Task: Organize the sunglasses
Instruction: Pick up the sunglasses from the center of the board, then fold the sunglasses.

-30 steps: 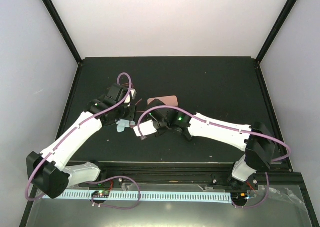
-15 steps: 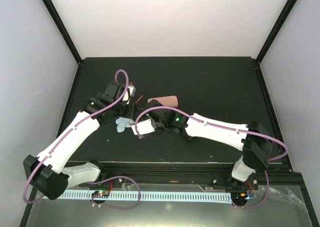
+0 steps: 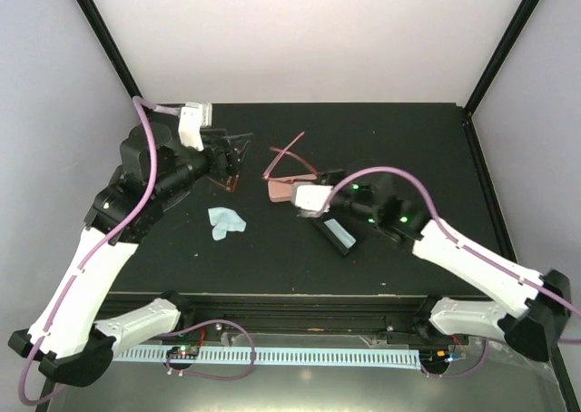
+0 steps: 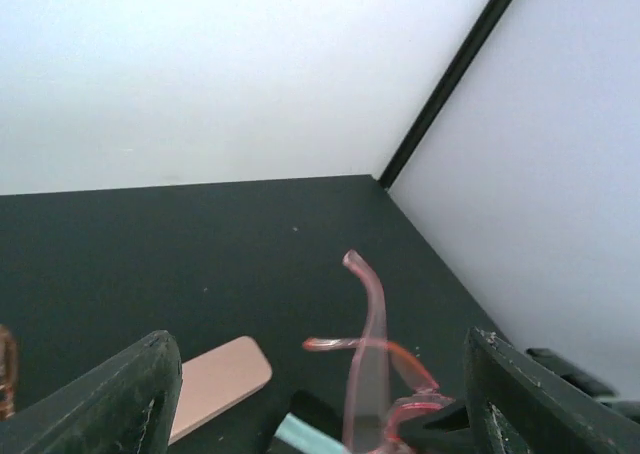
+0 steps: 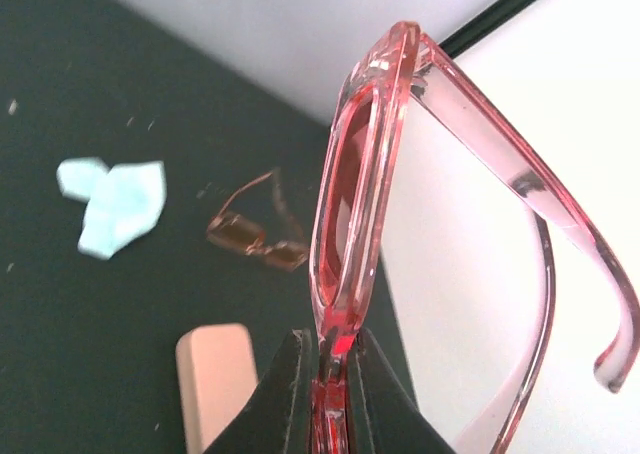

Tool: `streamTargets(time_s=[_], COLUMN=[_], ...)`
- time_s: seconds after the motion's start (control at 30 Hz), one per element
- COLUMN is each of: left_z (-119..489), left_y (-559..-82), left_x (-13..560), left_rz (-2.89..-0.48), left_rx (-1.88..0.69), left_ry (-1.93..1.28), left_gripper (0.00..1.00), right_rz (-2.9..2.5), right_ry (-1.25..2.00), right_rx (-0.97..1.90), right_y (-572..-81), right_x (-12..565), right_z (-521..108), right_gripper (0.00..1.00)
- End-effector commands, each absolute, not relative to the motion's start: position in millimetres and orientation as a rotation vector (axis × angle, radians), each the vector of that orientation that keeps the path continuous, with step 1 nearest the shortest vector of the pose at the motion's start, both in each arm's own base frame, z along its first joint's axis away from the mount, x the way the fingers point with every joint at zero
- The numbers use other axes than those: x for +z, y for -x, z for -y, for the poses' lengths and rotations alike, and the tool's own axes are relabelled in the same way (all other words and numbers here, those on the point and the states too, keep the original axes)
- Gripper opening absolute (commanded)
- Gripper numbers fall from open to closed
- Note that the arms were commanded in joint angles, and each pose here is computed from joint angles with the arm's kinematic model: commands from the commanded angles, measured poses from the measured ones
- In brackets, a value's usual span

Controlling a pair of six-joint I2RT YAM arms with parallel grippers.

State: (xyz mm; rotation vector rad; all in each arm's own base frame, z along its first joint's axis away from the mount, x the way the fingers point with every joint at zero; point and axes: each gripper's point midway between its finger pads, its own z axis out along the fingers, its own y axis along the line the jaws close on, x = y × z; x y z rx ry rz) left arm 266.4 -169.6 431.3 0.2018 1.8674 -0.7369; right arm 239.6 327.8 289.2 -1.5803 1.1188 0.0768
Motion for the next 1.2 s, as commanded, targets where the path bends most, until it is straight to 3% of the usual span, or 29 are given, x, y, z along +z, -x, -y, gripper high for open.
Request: streamTargets(time_s=[0.0,0.33,0.43,0.63,1.0,1.17], left_z=[198.9,279.7,289.7,295.6,296.5,289.8], left_y=[-283.0,-268.6,-251.9,-221.4,-190.4,-209.7], left_x=[428.6,405.4,413.2,426.4,437.6,431.8], left_rz=[-1.854,-1.828,-1.751,-1.585,-1.402,-1.472], left_rx=[-0.893,-1.356,-1.456,-1.623,-1.708,-1.595], left_ry=[-0.211,-0.55,-0.647,-0.806,-1.034,-0.921], left_gripper=[0.77,0.77,0.76,0.8,0.82,0.82], right_rz=[-0.986,-0.703,-0.671,-0.694,-0.832,-0.818], right_ry=[1.359,1.083,1.015,0.965,0.883,0.889], right_rx=[0.358,0.934,1.012,1.062,1.064,1.06], right_y=[-216.9,-139.6,-136.2,-147.7,-182.5,-174.7], right_x=[354.7,459.4,477.9,481.8,464.7,464.8], right_z=[-317.9,-289.3,-285.3,-291.5,-297.1,-288.7], right_gripper=[0.01,0.01,0.01,0.01,0.01,0.01])
